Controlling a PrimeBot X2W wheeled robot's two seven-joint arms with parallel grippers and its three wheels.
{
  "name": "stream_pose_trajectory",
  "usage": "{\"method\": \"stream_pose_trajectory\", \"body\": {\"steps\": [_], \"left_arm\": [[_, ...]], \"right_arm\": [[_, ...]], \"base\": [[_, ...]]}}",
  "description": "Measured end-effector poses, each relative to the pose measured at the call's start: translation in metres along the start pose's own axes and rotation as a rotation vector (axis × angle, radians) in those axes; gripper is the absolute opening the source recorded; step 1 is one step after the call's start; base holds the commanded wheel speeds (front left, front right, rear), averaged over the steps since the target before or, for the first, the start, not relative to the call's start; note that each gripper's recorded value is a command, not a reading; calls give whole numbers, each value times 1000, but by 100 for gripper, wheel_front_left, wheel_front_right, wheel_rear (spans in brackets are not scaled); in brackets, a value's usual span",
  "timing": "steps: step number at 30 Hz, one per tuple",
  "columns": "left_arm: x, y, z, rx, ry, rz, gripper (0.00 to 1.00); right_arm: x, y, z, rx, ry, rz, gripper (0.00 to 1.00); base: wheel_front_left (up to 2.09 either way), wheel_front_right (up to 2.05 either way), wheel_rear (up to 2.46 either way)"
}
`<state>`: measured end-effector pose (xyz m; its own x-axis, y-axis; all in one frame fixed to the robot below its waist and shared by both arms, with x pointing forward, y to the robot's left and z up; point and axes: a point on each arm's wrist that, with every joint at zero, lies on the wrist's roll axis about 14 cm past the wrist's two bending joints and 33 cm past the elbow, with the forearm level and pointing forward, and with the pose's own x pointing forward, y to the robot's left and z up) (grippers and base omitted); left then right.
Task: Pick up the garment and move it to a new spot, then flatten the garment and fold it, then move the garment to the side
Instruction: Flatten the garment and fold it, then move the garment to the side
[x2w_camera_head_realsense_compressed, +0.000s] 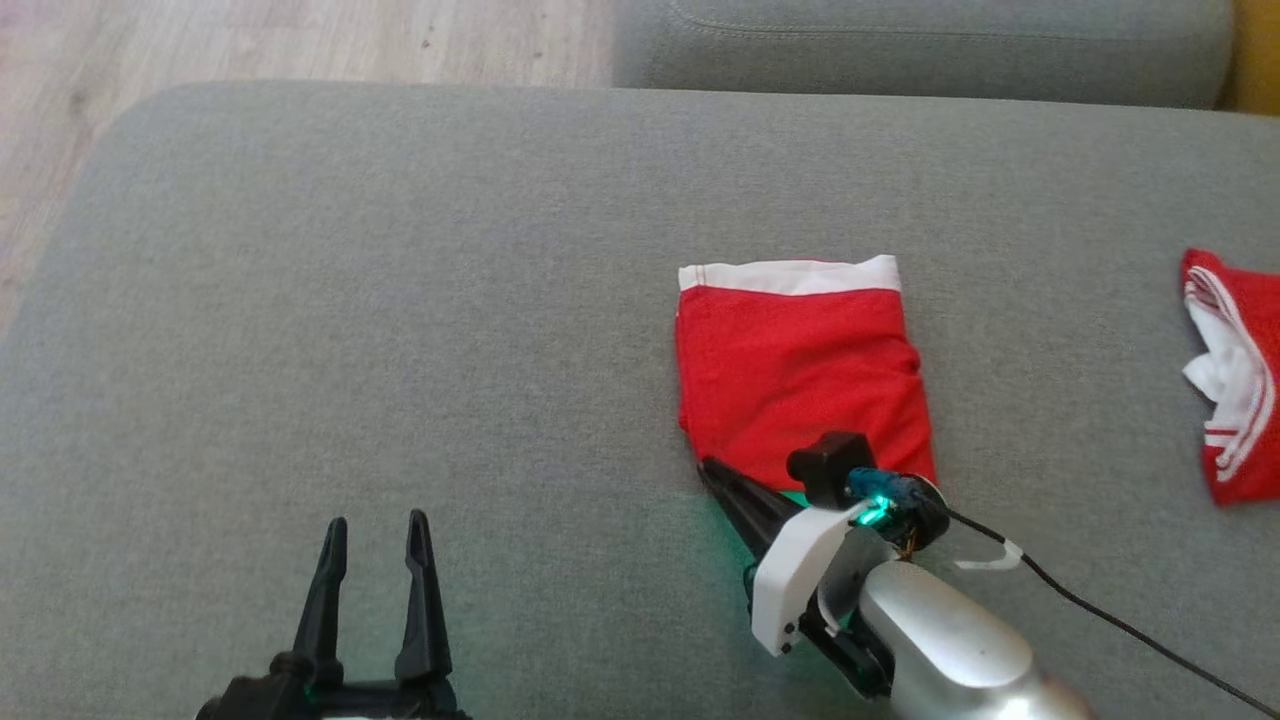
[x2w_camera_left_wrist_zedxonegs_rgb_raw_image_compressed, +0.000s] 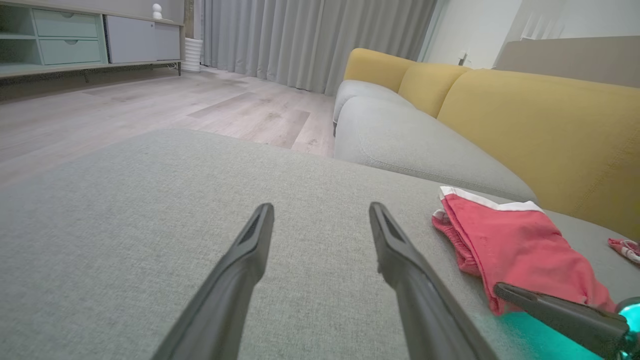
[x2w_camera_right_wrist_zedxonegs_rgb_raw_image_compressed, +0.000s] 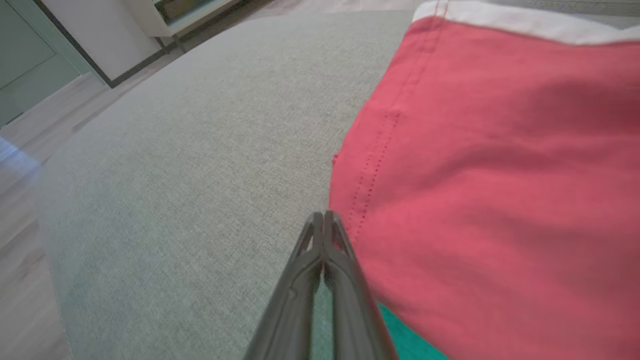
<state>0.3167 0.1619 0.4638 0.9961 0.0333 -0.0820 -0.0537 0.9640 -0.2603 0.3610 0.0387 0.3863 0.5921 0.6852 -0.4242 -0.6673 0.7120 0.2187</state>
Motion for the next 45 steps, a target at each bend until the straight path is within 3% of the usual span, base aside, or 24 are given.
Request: {"method": "stream_pose_trajectory", "body": {"steps": [4,5,8,9,13,20,30,45], "left_arm": [[3,-4,2,2,-6,-13,100],[3,-4,2,3,-8,-15,100],[5,-9,4,3,-13,-32,100],[6,-10,3,3,-13,-38,100],[6,-15,1,5,-4,-59,100],[5,-15,-2,23,1,-69,100],[-21,-4,-23,65,70,-72,100],[-26,0,-20,80,57,-85,100]], "right_arm": [[-7,-13,20,17,-100,-45,0],[-10,-21,28,24,-134,-67,13],[-24,-48,51,10,-231,-145,96],[-31,-59,57,3,-254,-176,100],[-64,-100,68,-12,-325,-303,100],[-123,-130,50,43,-399,-470,100],[-188,-125,21,70,-456,-617,100],[-216,-122,25,60,-518,-680,100]], "base": [[0,0,0],[0,0,0],[0,0,0],[0,0,0],[0,0,0],[0,0,0],[0,0,0],[0,0,0]]}}
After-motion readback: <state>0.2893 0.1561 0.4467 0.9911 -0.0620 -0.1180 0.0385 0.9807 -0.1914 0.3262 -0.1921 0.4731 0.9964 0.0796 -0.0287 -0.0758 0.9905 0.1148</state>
